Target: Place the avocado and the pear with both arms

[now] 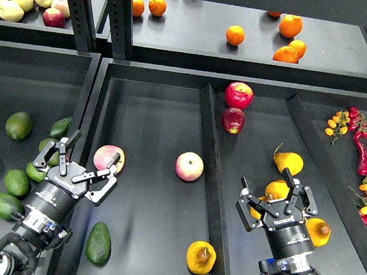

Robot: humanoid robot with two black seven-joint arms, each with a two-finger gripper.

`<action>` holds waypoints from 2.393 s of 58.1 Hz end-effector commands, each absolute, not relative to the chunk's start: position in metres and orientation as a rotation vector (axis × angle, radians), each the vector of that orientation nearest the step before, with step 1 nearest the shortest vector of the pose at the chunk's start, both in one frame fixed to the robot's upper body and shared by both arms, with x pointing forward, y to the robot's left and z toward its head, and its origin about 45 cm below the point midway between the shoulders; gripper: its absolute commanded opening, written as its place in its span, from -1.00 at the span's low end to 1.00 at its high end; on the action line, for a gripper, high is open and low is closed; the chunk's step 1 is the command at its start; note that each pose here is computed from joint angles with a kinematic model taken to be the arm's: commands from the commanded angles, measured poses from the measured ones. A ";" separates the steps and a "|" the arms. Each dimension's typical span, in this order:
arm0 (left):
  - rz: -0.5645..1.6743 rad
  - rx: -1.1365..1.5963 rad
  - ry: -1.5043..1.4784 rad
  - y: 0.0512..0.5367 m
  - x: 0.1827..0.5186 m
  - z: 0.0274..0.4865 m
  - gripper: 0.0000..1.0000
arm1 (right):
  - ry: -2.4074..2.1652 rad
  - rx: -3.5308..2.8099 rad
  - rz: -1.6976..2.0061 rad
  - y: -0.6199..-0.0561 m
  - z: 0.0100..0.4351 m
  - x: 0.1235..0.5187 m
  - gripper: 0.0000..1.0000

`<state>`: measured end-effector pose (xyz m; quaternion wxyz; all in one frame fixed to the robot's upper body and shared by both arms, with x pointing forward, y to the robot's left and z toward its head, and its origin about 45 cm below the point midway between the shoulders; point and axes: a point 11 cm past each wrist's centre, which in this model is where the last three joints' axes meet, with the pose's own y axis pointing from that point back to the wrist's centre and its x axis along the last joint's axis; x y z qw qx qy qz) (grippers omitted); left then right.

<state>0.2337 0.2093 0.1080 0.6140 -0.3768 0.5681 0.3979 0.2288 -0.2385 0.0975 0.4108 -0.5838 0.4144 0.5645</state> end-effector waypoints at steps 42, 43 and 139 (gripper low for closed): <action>0.951 -0.852 1.334 0.212 0.229 0.096 0.99 | 1.046 -1.466 1.425 -0.238 0.096 0.227 0.99; 0.951 -0.852 1.334 0.212 0.229 0.096 0.99 | 1.046 -1.466 1.425 -0.238 0.096 0.227 0.99; 0.923 -0.830 1.352 0.206 0.228 0.095 0.99 | 1.045 -1.466 1.425 -0.239 0.097 0.227 0.99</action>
